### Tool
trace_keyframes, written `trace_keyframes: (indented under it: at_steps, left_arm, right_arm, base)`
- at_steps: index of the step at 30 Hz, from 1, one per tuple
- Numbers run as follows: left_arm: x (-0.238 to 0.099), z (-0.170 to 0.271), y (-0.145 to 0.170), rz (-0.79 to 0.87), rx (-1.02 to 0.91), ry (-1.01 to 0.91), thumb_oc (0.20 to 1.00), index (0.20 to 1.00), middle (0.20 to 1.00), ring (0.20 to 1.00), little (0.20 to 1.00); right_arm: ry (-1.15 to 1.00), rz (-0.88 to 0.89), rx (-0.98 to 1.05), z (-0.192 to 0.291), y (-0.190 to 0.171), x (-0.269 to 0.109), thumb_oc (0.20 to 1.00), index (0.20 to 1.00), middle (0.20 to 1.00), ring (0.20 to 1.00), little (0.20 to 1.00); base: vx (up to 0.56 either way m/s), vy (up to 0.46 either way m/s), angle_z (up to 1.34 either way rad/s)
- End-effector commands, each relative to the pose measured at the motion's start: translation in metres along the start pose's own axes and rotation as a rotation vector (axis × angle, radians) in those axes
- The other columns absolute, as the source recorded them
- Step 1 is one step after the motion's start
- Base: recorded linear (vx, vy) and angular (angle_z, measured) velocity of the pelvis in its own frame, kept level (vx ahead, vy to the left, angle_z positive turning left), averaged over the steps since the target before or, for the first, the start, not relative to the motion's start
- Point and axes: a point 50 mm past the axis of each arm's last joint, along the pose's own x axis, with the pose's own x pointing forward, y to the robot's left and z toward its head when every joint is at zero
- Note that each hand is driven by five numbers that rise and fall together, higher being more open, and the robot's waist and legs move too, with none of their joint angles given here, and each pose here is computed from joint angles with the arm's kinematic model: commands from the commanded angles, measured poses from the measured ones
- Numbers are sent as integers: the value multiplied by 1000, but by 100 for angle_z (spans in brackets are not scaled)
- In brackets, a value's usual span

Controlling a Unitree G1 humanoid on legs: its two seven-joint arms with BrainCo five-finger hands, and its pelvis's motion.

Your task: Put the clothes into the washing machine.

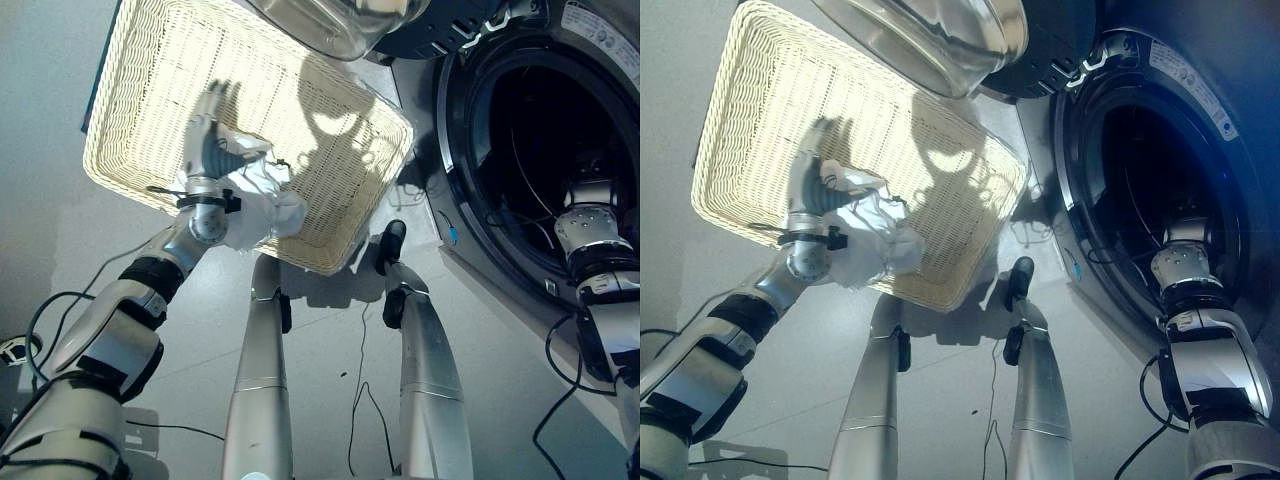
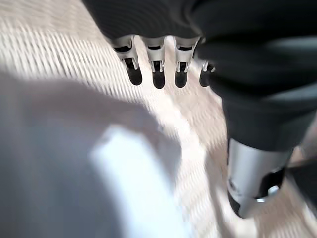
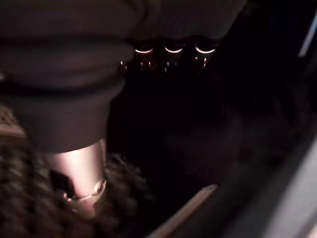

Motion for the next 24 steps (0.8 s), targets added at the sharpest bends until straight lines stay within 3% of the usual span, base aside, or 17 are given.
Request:
trace_keyframes:
  at_steps: [1, 3, 10, 22, 24]
  left_arm:
    - [11, 8, -4, -49, -7, 9, 1000, 1000, 1000, 1000, 1000]
    - [11, 0, -9, -150, 32, 67, 1000, 1000, 1000, 1000, 1000]
    - [4, -12, -24, -341, 51, 162, 1000, 1000, 1000, 1000, 1000]
    - [-8, -39, -19, -308, 179, 280, 1000, 1000, 1000, 1000, 1000]
    - [-10, -40, -12, -160, 176, 263, 1000, 1000, 1000, 1000, 1000]
  right_arm:
    - [-90, -9, -265, 34, -3, 7, 1000, 1000, 1000, 1000, 1000]
    - [-83, -28, -441, 27, 5, 8, 1000, 1000, 1000, 1000, 1000]
    - [-149, -34, -748, 12, 35, 5, 1000, 1000, 1000, 1000, 1000]
    - [-315, 30, -882, -7, 70, -10, 1000, 1000, 1000, 1000, 1000]
    - [-365, 72, -871, -10, 76, -18, 1000, 1000, 1000, 1000, 1000]
  base:
    - [0, 0, 0]
    - [0, 0, 0]
    - [-4, 28, 1]
    - [-8, 22, 2]
    - [0, 0, 0]
